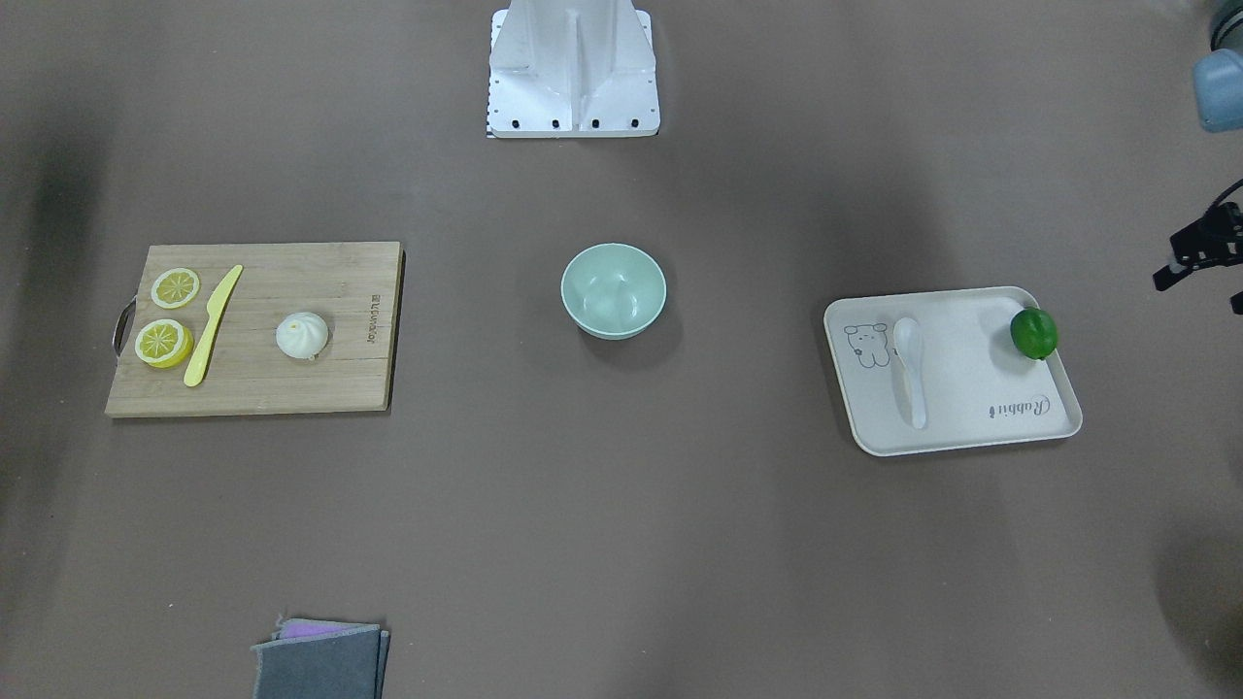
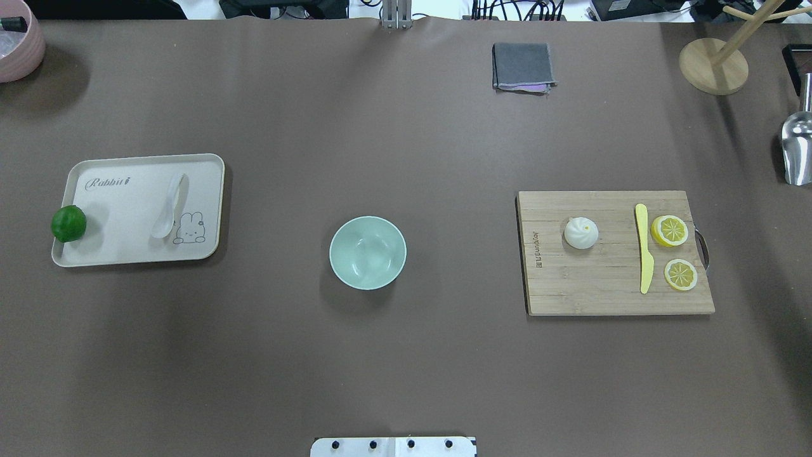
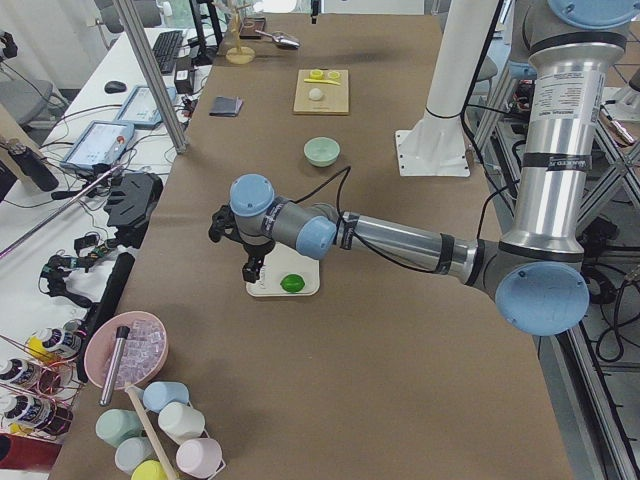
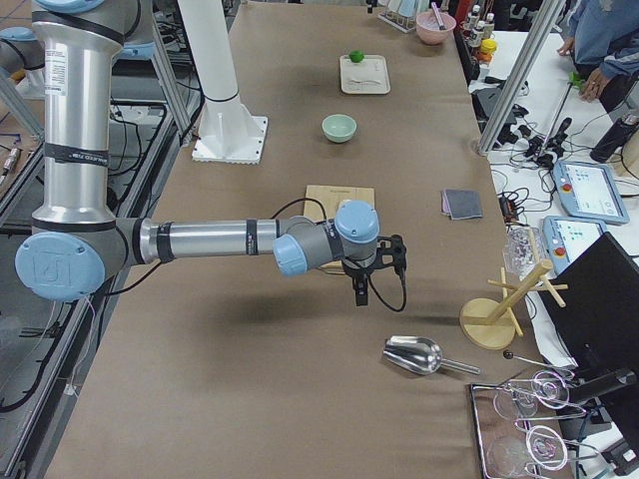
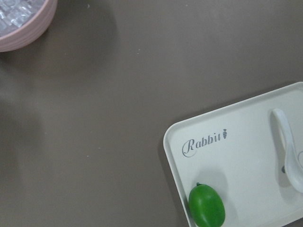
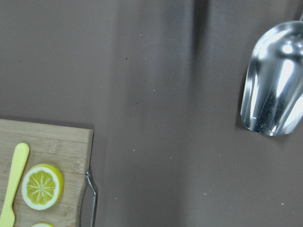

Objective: Put spoon and bun in bowl

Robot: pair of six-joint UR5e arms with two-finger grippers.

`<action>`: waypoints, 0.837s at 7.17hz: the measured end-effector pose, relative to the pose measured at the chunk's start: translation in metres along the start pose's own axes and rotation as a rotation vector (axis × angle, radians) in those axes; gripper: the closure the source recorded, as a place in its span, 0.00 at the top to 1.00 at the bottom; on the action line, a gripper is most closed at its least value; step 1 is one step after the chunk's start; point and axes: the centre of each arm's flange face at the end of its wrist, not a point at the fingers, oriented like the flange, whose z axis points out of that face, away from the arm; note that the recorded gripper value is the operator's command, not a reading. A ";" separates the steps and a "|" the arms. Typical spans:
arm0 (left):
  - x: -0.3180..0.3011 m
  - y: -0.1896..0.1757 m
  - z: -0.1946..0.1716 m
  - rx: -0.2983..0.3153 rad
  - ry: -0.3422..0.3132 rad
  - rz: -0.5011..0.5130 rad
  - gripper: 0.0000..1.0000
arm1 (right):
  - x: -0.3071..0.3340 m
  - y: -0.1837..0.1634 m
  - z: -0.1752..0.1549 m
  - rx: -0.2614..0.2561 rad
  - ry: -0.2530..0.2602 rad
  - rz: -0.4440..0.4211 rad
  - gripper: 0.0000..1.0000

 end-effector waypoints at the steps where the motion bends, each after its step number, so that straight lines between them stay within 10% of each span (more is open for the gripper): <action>1: 0.038 -0.011 0.022 -0.017 0.017 -0.038 0.97 | -0.033 -0.008 0.016 0.006 -0.020 0.014 1.00; 6: 0.142 -0.057 0.167 -0.110 -0.088 -0.040 0.82 | -0.231 -0.032 0.083 0.020 -0.090 0.095 0.95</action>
